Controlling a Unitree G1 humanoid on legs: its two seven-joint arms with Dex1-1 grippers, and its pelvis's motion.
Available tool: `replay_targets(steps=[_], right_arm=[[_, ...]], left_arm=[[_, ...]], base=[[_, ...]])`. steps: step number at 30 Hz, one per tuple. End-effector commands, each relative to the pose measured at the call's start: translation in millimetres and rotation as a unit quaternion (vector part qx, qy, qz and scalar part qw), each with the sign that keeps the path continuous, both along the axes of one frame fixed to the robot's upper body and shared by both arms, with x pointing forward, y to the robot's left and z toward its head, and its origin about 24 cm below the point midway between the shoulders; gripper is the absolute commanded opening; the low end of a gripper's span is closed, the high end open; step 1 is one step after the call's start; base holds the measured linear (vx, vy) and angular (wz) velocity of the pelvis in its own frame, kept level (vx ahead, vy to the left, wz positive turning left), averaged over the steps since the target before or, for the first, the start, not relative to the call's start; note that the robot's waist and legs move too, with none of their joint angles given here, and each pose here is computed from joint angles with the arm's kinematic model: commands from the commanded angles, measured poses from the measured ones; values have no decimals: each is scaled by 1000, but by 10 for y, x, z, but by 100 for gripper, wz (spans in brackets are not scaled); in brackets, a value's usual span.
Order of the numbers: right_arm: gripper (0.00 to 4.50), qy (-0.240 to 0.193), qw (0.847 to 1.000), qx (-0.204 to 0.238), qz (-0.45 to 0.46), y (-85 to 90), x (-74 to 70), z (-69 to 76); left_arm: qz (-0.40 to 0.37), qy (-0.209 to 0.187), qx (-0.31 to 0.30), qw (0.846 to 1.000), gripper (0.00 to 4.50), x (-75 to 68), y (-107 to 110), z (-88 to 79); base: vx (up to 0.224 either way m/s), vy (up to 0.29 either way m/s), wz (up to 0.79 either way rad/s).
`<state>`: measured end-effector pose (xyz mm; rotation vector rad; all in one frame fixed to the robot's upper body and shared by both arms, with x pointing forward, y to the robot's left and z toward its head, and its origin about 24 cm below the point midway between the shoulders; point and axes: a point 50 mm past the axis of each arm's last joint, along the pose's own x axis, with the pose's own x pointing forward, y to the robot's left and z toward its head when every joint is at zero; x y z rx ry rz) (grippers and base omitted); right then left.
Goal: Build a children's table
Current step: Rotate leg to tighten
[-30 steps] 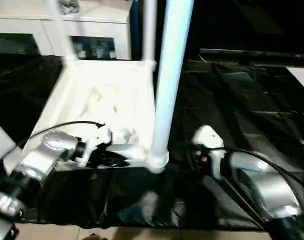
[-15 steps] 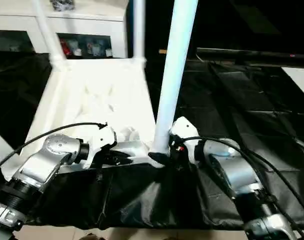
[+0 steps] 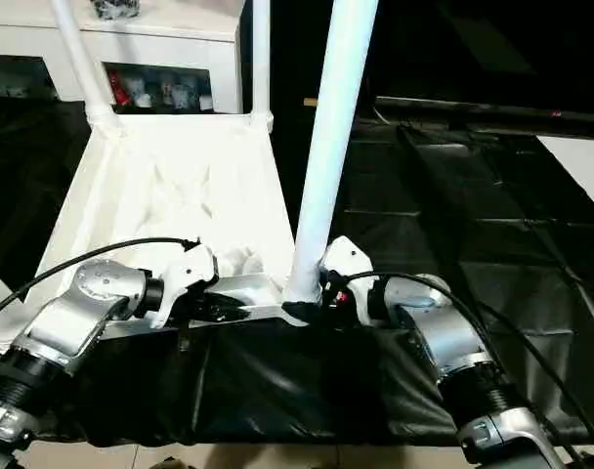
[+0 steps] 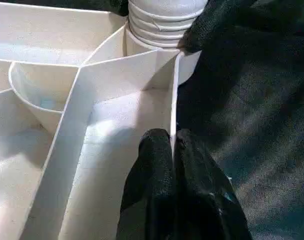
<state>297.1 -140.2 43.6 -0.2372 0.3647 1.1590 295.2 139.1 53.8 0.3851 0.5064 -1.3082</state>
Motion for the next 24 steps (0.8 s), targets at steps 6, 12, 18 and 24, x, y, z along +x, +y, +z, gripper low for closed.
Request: replay_targets(steps=[6,12,18,24], right_arm=[[276,-5,1000,30,-3,67,-11,6],[275,-16,991,80,-103,250,3,-69],[275,-3,960,116,-256,684,30,-199],[275,-4,964,129,-233,989,-6,-179]], left_arm=[[-6,27,-3,1000,0,16,86,10],[50,-5,-22,999,0,143,-122,45],[97,-23,-47,994,0,160,-602,4],[97,-37,-49,993,0,127,-807,-29]], base=[[0,0,0],[0,0,0],[0,0,0],[0,0,0]])
